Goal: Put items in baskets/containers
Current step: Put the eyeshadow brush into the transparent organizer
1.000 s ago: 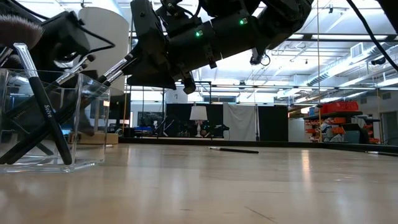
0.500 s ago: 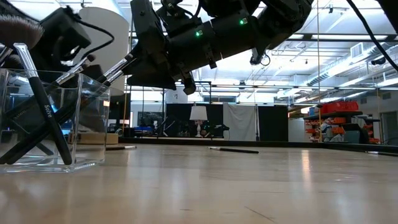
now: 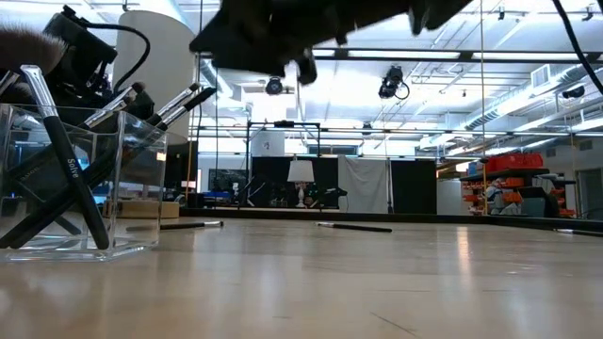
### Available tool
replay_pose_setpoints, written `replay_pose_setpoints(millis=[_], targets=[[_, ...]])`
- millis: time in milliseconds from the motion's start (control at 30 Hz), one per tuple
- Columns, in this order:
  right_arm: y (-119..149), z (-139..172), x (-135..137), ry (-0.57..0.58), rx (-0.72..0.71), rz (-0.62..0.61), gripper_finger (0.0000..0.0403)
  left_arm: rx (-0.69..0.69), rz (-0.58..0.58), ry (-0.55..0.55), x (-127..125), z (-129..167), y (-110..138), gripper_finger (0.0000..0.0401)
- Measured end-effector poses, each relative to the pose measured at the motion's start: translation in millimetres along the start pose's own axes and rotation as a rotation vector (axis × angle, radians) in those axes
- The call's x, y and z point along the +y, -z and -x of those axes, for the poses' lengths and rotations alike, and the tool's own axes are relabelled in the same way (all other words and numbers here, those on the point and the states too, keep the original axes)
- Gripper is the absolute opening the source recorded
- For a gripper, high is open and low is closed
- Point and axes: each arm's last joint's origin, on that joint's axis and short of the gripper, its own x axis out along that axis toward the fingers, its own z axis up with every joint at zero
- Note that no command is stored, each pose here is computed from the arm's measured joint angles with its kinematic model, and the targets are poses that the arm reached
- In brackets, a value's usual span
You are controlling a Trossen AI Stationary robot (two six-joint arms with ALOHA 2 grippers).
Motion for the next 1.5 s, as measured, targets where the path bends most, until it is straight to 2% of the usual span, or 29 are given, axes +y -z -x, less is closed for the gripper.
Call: replay_pose_setpoints(millis=[267,433,733,867,1100,1267,1433,1500], targets=[[-17.0,8.8,0.3,0.004,-0.042,0.027,0.0168,0.025,-0.019,-0.013,-13.0,-12.6,-12.6,0.0181],[-17.7,8.8,0.1,0.004,-0.048,0.018,0.0168,0.084,-0.117,-0.043,-28.7,-35.8,-21.0,0.0181],[-16.4,11.8,4.9,-0.009,-0.039,0.010,0.0168,0.229,-0.195,-0.131,-34.1,-70.6,-2.6,0.0175],[-15.8,11.8,4.9,-0.009,-0.034,0.014,0.0168,0.251,-0.208,-0.148,-33.2,-75.7,4.4,0.0136],[-14.9,11.8,4.8,-0.008,-0.026,0.019,0.0168,0.313,-0.274,-0.140,-30.4,-75.1,9.2,0.0016],[-10.0,10.4,5.4,-0.011,0.000,-0.017,0.0168,0.319,-0.249,-0.111,-21.3,-66.7,7.1,0.0015],[11.9,3.1,8.8,-0.021,0.065,-0.051,0.0168,0.274,-0.231,-0.102,-7.6,-43.9,0.5,0.0006],[19.7,1.3,9.6,-0.028,0.097,-0.061,0.0168,0.238,-0.199,-0.060,-3.9,-34.2,-3.6,0.0006]])
